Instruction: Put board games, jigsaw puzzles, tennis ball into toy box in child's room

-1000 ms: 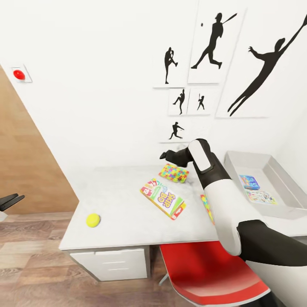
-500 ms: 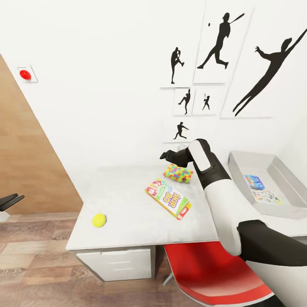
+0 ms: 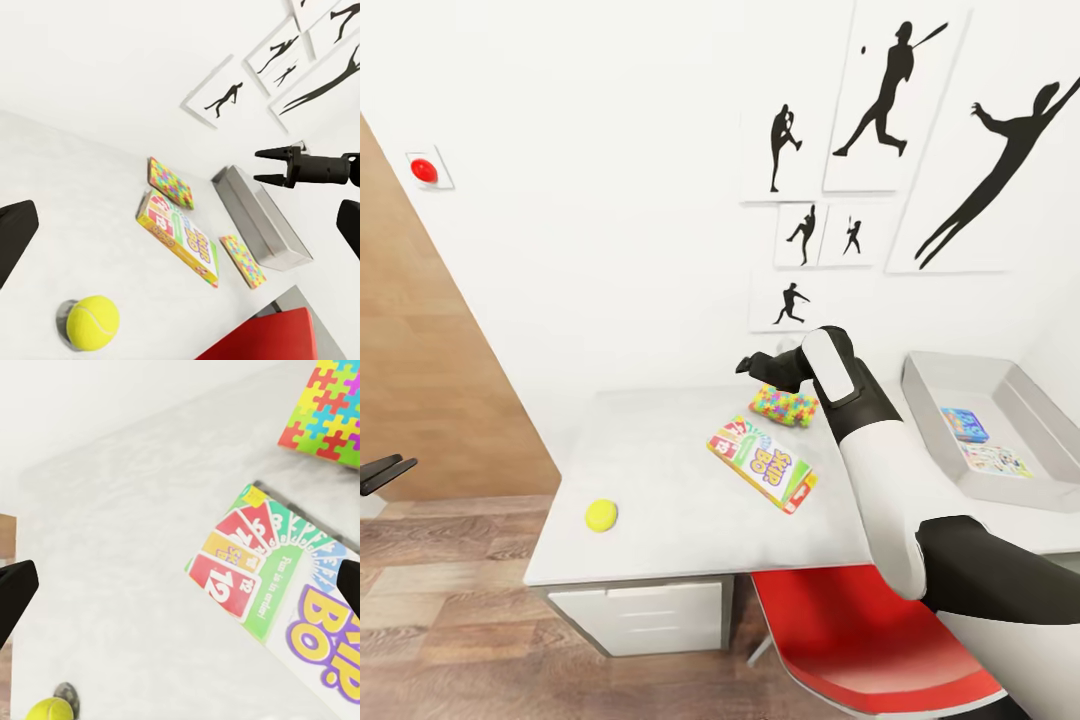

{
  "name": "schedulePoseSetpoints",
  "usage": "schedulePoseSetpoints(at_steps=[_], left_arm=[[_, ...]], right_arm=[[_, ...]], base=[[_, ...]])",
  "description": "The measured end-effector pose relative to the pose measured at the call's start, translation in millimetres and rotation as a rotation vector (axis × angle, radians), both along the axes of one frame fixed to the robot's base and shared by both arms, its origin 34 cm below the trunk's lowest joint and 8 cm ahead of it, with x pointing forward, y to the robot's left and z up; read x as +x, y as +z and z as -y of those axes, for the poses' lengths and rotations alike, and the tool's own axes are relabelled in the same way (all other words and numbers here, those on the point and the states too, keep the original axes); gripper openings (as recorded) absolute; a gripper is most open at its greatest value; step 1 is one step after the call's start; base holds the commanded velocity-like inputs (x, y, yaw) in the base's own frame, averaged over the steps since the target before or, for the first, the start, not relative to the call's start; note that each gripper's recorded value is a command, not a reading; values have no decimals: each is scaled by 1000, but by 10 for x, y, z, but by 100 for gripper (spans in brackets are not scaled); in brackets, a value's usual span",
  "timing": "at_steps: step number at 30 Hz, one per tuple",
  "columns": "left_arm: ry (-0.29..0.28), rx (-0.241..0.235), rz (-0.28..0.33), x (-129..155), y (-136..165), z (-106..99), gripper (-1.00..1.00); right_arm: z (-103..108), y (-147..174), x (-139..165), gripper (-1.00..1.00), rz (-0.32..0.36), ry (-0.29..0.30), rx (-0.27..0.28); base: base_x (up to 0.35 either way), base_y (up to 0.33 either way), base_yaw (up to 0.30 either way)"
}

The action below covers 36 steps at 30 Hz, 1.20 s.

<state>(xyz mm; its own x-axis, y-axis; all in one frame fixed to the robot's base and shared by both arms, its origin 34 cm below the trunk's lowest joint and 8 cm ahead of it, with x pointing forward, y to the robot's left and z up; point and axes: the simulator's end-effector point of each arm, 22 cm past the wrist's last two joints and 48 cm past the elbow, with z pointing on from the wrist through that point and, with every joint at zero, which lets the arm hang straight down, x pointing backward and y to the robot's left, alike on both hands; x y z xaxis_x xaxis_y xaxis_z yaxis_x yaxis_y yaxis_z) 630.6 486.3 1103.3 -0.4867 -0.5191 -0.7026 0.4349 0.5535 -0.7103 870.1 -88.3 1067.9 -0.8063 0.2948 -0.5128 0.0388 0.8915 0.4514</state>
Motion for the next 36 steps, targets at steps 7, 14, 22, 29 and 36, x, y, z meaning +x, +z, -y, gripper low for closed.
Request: schedulePoseSetpoints(at_steps=[7,14,22,29,36], left_arm=[[-2,-3,-11,12,-61,11,100],[-2,-4,-22,25,-119,15,100],[-2,-4,-33,40,-185,18,100],[-3,-5,-44,52,-247,23,100],[-4,-7,-56,63,-313,33,100]], right_arm=[[-3,-80,7,100,-11,1,0],[-2,-170,13,100,-24,1,0],[6,-269,26,100,-36,-1,0],[12,-355,34,100,-48,-2,0],[12,-443,36,100,-60,-1,0]], base=[[0,4,0],[0,0,0],[0,0,0],[0,0,0],[0,0,0]])
